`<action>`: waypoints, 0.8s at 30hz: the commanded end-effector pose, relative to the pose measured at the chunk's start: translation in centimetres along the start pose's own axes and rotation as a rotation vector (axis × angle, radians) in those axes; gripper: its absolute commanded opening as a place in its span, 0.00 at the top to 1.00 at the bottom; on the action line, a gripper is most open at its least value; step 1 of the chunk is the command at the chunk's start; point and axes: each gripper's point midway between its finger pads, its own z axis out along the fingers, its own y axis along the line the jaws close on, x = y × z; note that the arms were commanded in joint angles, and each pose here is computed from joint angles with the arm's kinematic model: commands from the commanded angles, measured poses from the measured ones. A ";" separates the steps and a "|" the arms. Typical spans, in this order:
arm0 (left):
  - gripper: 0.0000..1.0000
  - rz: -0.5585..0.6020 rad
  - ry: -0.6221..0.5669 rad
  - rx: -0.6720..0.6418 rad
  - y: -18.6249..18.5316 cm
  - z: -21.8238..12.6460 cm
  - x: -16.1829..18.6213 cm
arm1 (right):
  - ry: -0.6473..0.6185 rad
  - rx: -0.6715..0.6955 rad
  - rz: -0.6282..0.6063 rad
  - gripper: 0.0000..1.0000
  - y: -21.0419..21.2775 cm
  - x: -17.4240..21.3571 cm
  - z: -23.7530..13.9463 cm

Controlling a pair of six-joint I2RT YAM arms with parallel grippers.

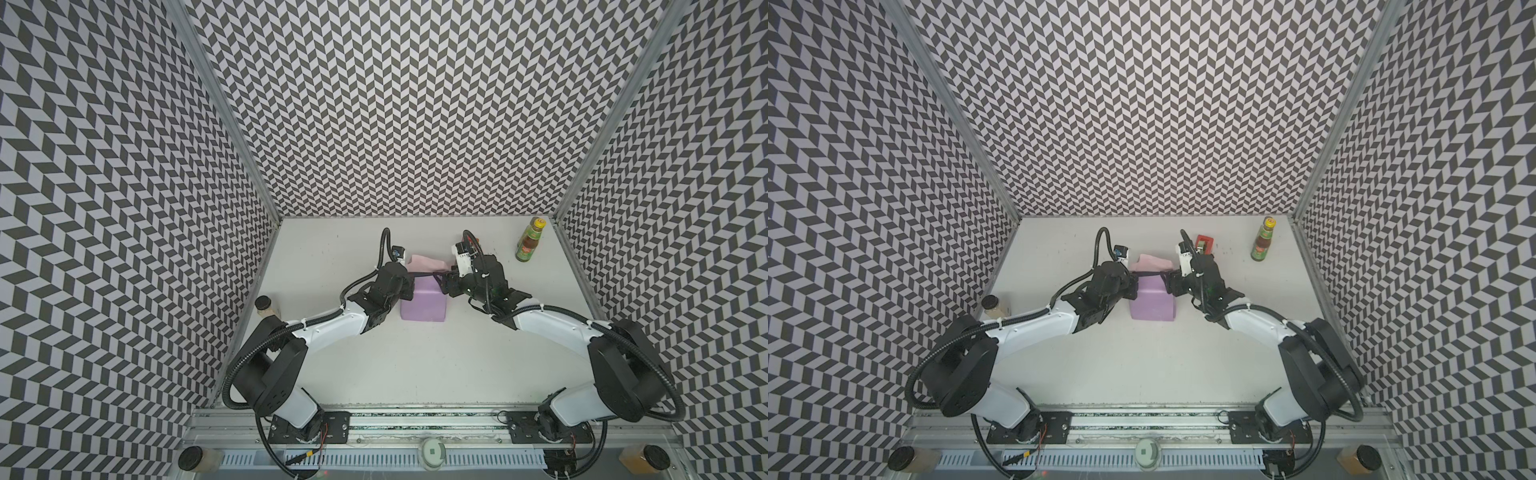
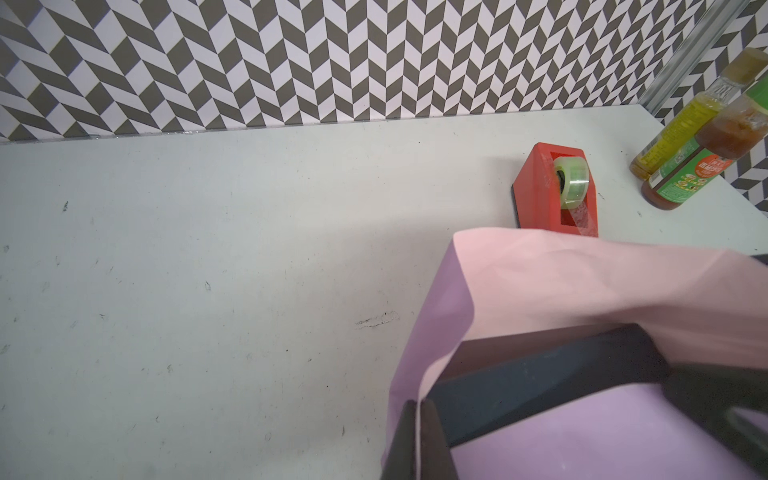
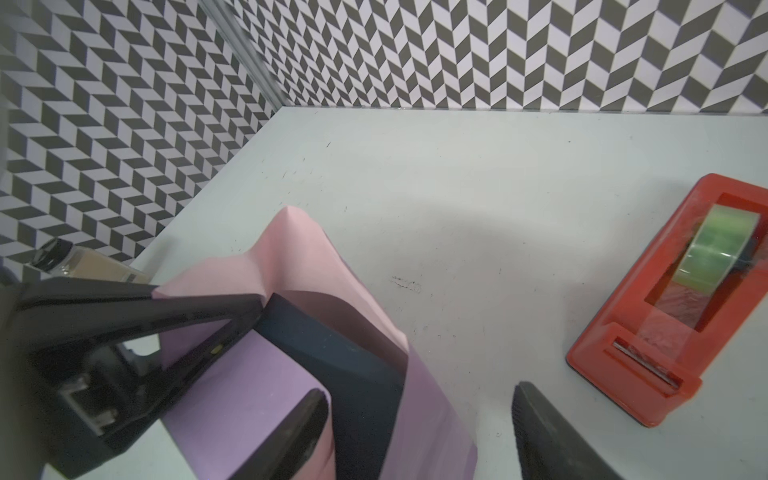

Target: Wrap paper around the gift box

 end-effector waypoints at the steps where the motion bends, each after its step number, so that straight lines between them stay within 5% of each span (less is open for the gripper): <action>1: 1.00 0.013 0.042 -0.027 0.4 0.2 1.8 | 0.012 0.056 -0.014 0.40 -0.1 0.2 0.1; 8: 1.00 0.011 0.039 -0.024 0.5 0.1 1.8 | 0.010 0.117 -0.040 0.79 -0.5 0.3 0.9; 15: 1.00 0.018 0.038 -0.025 0.4 0.0 1.8 | 0.019 0.179 -0.085 0.94 -1.1 1.3 1.2; 19: 1.00 0.020 0.034 -0.025 0.3 -0.1 1.8 | -0.006 0.173 -0.103 0.93 -0.8 0.3 0.8; 24: 1.00 0.020 0.028 -0.027 0.3 -0.1 1.6 | -0.038 0.075 -0.092 0.49 1.2 -2.0 -0.6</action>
